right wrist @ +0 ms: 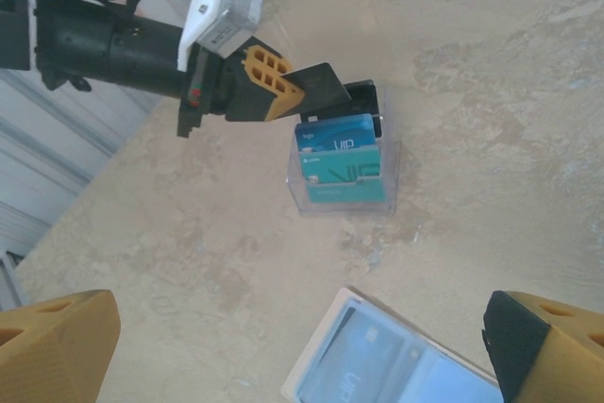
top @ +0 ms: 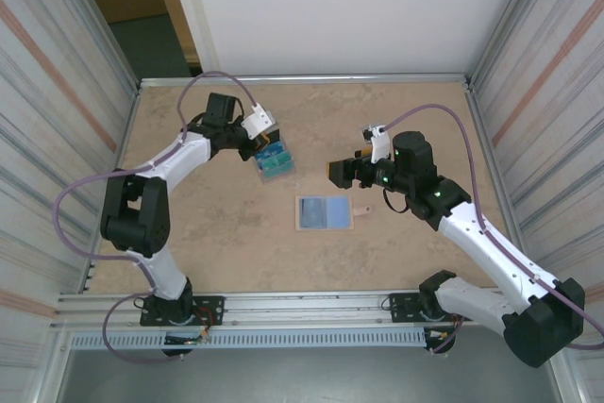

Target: Take the credit cards out of the card holder

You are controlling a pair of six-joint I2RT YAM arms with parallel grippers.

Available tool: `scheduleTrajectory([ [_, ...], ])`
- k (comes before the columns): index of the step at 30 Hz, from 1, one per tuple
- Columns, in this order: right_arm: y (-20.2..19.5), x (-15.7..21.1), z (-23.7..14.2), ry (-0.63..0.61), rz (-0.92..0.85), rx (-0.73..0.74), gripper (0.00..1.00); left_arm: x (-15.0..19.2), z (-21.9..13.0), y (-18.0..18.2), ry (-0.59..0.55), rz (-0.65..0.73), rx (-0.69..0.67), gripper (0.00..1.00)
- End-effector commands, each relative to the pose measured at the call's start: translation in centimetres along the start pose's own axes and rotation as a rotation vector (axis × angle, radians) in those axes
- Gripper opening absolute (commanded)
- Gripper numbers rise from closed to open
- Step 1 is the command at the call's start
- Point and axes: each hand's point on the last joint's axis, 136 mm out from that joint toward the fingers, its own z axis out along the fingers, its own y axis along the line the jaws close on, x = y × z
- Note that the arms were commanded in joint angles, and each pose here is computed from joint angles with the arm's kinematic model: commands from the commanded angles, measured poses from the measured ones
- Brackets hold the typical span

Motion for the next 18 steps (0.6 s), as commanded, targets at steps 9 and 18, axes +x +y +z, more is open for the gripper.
scheduleTrajectory([
  [9, 0.2, -1.8, -1.0, -0.056, 0.013, 0.015, 0.99, -0.1, 1.4, 2.4, 0.003, 0.039, -0.006, 0.0],
  [18, -0.2, -1.4, -0.9, -0.046, 0.014, 0.03, 0.99, 1.1, 2.3, 2.6, 0.04, 0.036, -0.003, 0.0],
])
